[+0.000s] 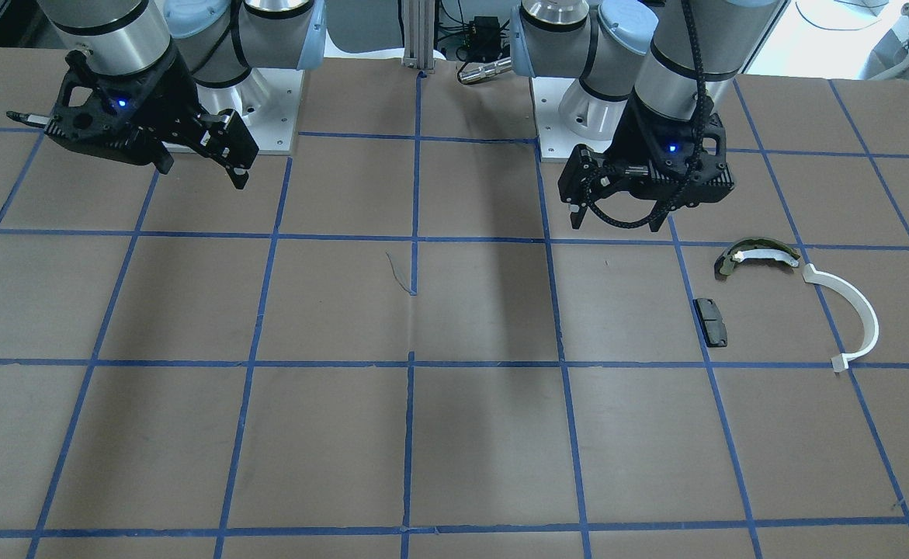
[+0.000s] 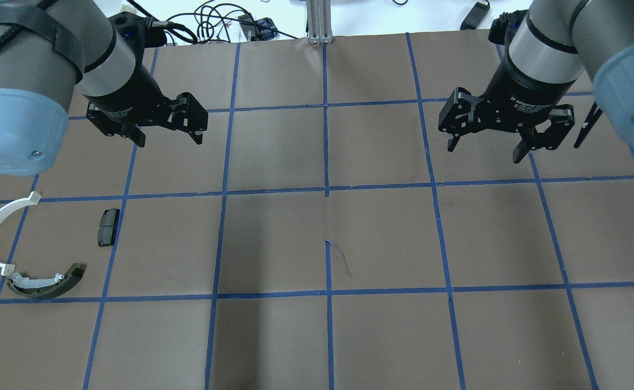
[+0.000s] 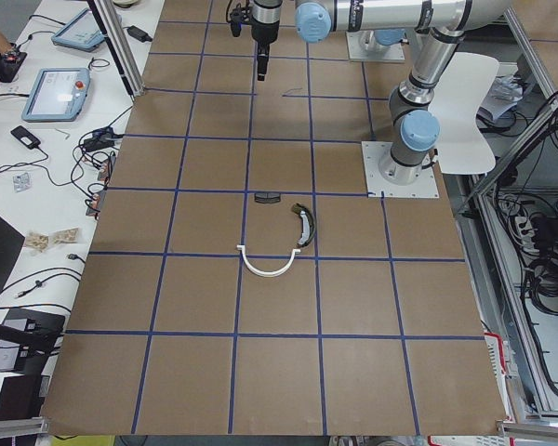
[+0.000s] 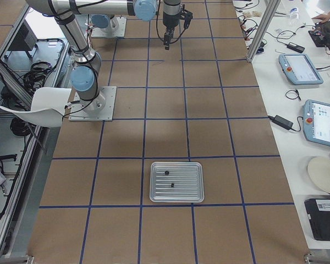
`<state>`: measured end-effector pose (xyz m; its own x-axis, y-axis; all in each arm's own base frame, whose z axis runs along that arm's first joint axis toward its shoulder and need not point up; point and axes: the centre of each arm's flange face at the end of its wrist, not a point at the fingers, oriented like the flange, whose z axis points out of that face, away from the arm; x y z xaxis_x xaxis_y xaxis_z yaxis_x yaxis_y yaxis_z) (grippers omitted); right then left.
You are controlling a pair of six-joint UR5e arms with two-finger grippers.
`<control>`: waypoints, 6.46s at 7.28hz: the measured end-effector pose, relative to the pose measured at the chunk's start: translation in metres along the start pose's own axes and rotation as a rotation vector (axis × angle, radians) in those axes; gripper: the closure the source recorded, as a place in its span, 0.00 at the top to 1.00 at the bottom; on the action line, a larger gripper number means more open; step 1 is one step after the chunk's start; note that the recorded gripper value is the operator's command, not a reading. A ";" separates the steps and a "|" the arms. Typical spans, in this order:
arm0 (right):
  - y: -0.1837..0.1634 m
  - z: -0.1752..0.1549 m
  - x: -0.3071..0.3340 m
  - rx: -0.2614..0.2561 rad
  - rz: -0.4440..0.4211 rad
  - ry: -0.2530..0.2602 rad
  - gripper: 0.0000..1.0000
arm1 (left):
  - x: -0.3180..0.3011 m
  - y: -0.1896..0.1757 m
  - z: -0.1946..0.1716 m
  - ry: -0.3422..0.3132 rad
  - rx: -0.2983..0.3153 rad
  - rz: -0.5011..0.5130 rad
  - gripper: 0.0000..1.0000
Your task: Place bearing gear from tray to pile
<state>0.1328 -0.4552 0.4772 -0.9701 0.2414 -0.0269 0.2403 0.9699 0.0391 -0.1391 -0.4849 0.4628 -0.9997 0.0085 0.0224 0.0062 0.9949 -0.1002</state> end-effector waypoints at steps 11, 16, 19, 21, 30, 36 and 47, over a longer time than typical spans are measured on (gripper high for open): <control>0.008 -0.001 -0.001 -0.016 0.005 0.005 1.00 | 0.002 -0.003 -0.001 0.012 -0.005 -0.059 1.00; 0.006 0.002 0.003 -0.019 0.007 0.019 1.00 | 0.002 -0.003 -0.002 0.007 -0.005 -0.063 1.00; 0.005 0.002 0.005 -0.023 0.003 0.018 1.00 | 0.001 -0.006 -0.001 0.006 0.003 -0.060 1.00; -0.001 0.002 0.016 -0.023 0.000 0.019 1.00 | 0.001 -0.007 -0.003 0.005 0.007 -0.058 1.00; -0.080 0.022 0.314 -0.086 -0.478 0.075 1.00 | 0.001 -0.007 -0.004 0.005 0.010 -0.063 1.00; -0.136 0.127 0.523 -0.025 -0.905 0.166 1.00 | 0.001 -0.006 -0.006 0.005 0.012 -0.064 1.00; -0.190 0.251 0.614 -0.058 -1.261 0.015 0.91 | 0.001 -0.005 -0.005 0.005 0.012 -0.063 1.00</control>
<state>-0.4996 -0.4836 0.2021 -0.5241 -0.8491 -0.0659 -0.8517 0.5227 0.0382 -0.1403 -0.4897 0.4687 -0.9980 -0.0534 0.0341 -0.0568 0.9923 -0.1100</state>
